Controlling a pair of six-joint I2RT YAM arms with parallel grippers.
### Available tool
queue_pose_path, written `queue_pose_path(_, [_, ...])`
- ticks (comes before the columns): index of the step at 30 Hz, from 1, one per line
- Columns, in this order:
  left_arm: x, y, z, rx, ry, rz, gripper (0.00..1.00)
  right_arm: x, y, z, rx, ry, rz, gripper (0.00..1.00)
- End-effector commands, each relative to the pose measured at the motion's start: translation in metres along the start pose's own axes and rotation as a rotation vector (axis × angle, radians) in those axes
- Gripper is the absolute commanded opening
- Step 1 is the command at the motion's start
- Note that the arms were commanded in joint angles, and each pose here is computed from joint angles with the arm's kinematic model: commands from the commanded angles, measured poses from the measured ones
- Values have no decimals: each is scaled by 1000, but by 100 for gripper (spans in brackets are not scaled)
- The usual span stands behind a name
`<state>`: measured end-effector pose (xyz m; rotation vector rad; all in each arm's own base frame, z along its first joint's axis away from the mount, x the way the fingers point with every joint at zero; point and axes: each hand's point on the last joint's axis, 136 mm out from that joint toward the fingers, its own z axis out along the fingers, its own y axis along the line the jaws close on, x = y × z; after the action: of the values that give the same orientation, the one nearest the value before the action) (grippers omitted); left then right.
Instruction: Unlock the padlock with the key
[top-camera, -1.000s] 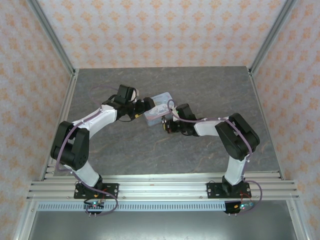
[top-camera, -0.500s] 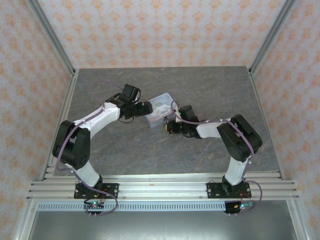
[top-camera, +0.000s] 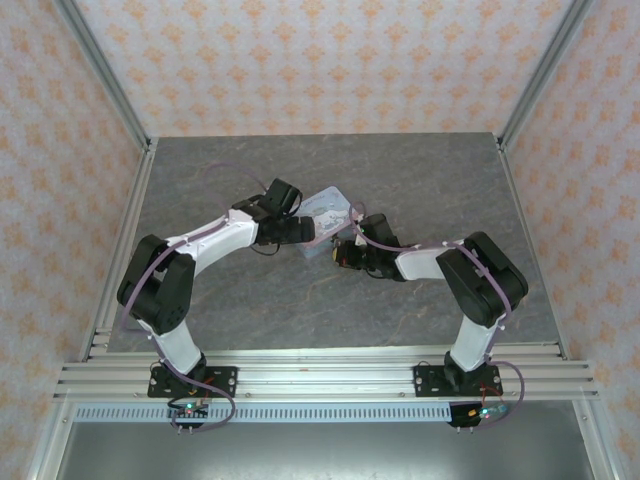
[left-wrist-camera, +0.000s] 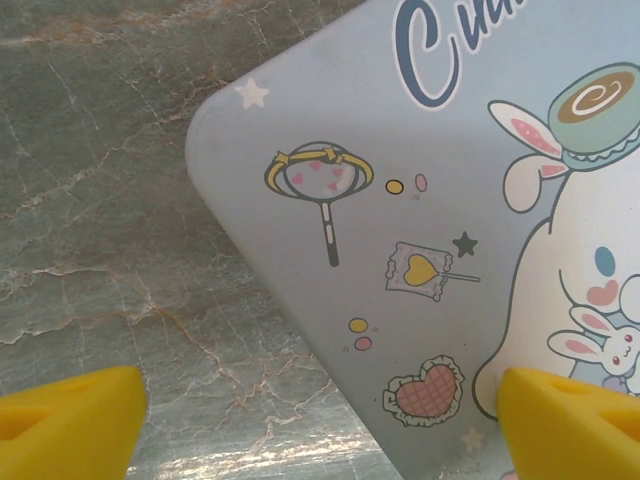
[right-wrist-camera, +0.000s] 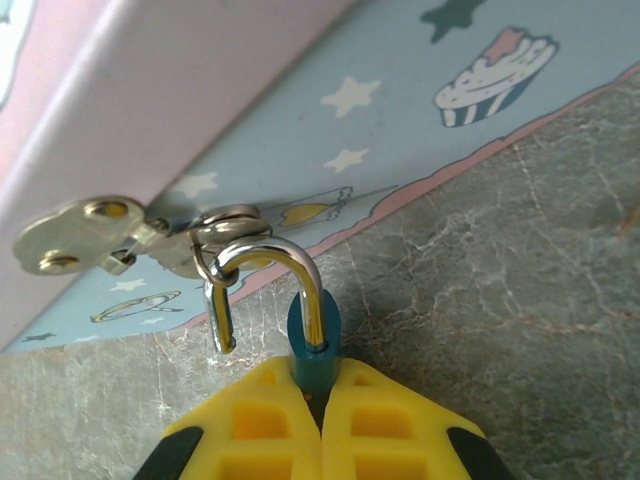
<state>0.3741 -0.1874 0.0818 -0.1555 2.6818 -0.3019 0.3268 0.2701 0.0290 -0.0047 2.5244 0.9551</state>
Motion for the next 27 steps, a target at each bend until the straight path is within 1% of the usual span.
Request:
queue_pose_path(1, [15,17,10,-77,25,3,90,-5,-6,-6,25,-43,96,0])
queue_pose_path(4, [20,19,13,-77,36,-1,90,-8,-7,-6,25,-64,143,0])
queue_pose_path(10, [28,19,19,-75,57,3,89,-18,-4,-6,25,-97,181,0])
queue_pose_path(17, [34,22,24,-79,77,2,88,-32,0,-7,37,-133,191,0])
queue_pose_path(27, [44,25,32,-90,119,4,82,-57,0,-12,76,-189,184,0])
